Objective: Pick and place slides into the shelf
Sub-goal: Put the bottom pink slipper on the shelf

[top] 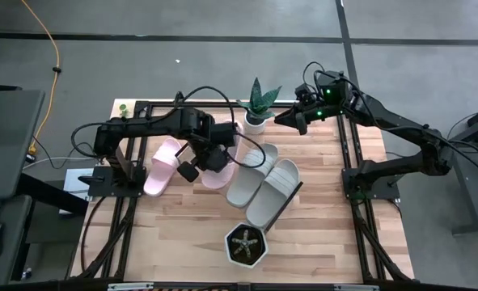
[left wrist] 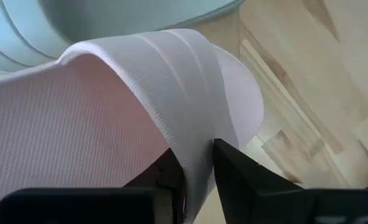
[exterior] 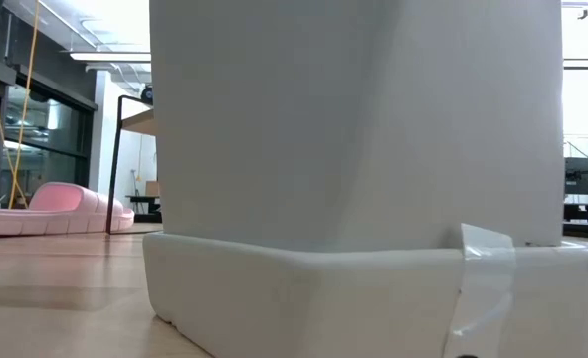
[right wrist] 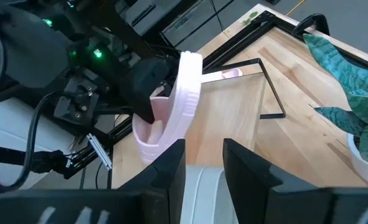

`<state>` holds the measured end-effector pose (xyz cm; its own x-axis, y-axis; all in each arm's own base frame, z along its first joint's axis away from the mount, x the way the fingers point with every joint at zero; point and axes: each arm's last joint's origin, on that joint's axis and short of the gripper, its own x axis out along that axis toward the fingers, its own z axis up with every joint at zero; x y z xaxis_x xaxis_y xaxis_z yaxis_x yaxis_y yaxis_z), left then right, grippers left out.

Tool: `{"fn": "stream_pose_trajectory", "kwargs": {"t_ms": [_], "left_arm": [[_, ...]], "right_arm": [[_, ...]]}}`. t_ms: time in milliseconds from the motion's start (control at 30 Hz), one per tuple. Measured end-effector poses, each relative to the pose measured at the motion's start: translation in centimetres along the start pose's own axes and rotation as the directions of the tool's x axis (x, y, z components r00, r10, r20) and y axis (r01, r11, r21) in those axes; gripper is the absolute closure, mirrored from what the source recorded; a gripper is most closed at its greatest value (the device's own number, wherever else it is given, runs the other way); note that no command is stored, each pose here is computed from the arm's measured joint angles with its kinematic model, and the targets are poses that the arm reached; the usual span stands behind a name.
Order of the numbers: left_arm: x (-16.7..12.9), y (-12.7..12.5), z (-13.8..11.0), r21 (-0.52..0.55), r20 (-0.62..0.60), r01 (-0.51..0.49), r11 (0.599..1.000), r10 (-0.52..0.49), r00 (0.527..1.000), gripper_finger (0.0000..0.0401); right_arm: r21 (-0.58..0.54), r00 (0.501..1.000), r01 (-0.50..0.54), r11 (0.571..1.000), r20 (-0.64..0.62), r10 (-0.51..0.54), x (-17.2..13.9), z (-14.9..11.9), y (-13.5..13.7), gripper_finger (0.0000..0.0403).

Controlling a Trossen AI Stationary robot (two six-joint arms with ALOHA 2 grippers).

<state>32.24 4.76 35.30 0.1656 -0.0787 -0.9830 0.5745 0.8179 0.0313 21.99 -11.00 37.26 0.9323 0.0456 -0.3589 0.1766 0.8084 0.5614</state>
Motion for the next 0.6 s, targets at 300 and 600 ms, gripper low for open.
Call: {"fn": "stream_pose_trajectory", "kwargs": {"t_ms": [300,600], "left_arm": [[-0.01,0.19,-0.01,-0.002,-0.018,-0.037,0.999,0.037,0.999,0.0309],[-0.02,0.46,0.19,0.008,-0.01,-0.079,0.997,0.079,0.997,0.0296]], "right_arm": [[0.0,1.0,0.001,1.0,0.0,-0.001,0.01,0.0,-0.01,0.0304],[0.0,1.0,0.001,1.0,0.0,-0.001,0.01,0.0,-0.01,0.0304]]}}
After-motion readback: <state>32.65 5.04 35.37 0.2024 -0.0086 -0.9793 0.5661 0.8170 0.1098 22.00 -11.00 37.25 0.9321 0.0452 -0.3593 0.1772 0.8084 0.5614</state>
